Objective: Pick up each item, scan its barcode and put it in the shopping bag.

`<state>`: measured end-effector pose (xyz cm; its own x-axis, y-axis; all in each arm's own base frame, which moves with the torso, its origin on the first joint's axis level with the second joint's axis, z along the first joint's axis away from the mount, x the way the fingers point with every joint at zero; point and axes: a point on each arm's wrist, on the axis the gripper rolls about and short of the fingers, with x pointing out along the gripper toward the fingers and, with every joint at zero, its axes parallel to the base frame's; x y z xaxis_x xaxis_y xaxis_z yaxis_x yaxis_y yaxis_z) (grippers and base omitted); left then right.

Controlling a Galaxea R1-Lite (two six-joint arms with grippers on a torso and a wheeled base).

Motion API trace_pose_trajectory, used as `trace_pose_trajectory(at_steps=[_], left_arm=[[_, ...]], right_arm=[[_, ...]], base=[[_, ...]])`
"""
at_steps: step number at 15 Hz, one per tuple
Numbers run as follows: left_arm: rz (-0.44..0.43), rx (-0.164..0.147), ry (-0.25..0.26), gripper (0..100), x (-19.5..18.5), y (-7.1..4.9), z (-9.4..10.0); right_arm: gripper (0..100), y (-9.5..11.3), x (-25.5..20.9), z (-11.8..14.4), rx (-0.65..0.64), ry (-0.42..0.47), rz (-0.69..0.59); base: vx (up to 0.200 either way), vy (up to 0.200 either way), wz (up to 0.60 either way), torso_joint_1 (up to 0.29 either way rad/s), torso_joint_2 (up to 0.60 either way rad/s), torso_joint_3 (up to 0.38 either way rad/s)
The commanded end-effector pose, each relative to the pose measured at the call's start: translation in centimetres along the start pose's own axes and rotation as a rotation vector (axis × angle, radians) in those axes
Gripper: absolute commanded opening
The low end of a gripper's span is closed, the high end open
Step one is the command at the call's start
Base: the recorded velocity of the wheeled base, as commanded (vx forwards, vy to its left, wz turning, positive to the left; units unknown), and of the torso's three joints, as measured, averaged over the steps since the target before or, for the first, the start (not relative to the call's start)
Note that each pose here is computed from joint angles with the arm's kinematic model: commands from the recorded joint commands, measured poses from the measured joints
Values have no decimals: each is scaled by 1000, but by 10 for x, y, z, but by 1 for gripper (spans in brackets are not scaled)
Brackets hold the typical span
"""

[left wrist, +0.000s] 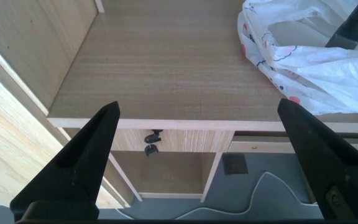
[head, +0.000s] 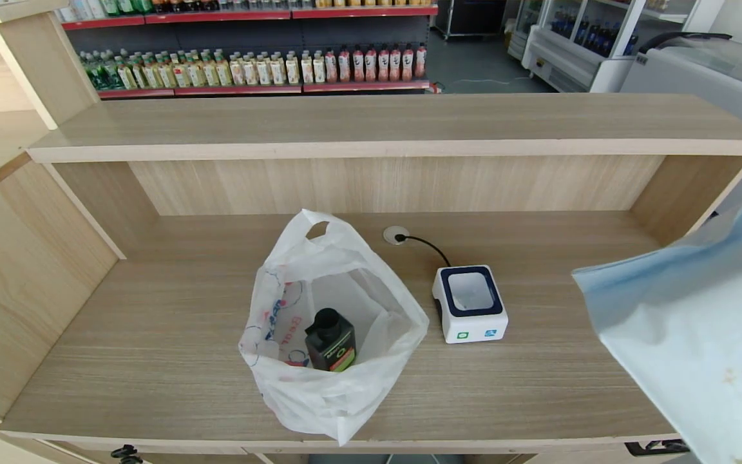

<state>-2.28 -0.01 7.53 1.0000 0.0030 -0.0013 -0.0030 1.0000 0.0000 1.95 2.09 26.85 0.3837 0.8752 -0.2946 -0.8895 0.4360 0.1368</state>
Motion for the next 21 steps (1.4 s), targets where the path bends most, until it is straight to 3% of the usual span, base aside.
trace_pose_trajectory(at_steps=[1,8,12,14,16,21], left_arm=[[0,0,0,100,0,0,0],[0,0,0,100,0,0,0],[0,0,-1,100,0,0,0],[2,0,0,100,0,0,0],[0,0,0,100,0,0,0],[2,0,-1,100,0,0,0]], right_arm=[[0,5,-3,-2,-14,-10,-4],[0,-1,1,-2,-30,11,-37],[0,-8,3,6,-110,18,-44],[0,-17,1,21,-175,7,-135],[0,-21,-8,33,-228,49,-382],[0,-44,-9,41,-242,47,-518]], base=[[0,0,0,0,0,0],[0,0,0,0,0,0],[0,0,0,0,0,0],[0,0,0,0,0,0],[0,0,0,0,0,0],[0,0,0,0,0,0]])
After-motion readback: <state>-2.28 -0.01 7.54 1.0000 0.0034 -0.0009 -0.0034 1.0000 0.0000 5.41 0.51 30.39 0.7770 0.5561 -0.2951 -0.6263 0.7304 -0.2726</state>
